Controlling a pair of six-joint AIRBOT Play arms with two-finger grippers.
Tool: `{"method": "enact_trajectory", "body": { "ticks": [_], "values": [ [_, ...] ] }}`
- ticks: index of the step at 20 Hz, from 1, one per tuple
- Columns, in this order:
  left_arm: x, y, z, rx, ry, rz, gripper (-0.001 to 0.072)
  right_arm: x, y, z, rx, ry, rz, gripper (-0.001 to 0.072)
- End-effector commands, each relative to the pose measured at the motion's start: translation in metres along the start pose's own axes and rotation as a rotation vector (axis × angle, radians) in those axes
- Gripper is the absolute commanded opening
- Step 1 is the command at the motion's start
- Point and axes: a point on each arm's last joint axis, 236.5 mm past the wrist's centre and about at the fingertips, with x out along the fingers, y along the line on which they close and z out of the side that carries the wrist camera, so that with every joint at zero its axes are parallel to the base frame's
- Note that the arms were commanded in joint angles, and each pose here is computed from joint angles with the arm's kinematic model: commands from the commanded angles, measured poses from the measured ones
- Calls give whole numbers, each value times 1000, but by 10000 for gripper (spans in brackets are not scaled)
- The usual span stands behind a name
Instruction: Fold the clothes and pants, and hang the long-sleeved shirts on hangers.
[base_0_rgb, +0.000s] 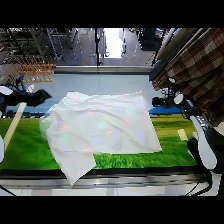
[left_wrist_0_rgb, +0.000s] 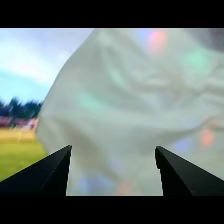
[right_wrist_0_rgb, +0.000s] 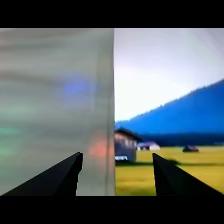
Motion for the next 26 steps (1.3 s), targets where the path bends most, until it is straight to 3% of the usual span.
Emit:
{"method": "enact_trajectory", "body": {
  "ticks": [1, 5, 7, 13, 20, 21, 22, 23, 25, 26],
  "values": [
    [-49, 88, -121, -137, 467, 312, 486, -35, -13, -103, 76, 405, 229, 524],
    [-37, 27, -208, -185, 486, 32, 491, -62, -13, -187, 231, 621, 445, 523],
    [-36, 4, -253, -208, 472, -64, 587, -67, -15, -206, 243, 658, 479, 523],
    [-28, 7, -338, -229, 494, -60, 603, -81, -1, -236, 156, 731, 590, 520],
    [-17, 19, -331, -238, 430, -18, 602, -75, 9, -259, 137, 763, 617, 518],
    [-15, 21, -330, -235, 423, -12, 601, -74, 13, -262, 125, 772, 621, 473],
    [-12, 20, -330, -230, 419, -9, 563, -73, 18, -262, 110, 779, 625, 264],
    [-8, 19, -330, -220, 421, -7, 439, -73, 22, -263, 99, 785, 627, 60],
    [-4, 13, -333, -194, 429, -6, 8, -75, 28, -260, 97, 786, 636, 14],
    [-4, 11, -331, -190, 425, -9, 4, -80, 34, -253, 100, 767, 656, 14]
  ]
}}
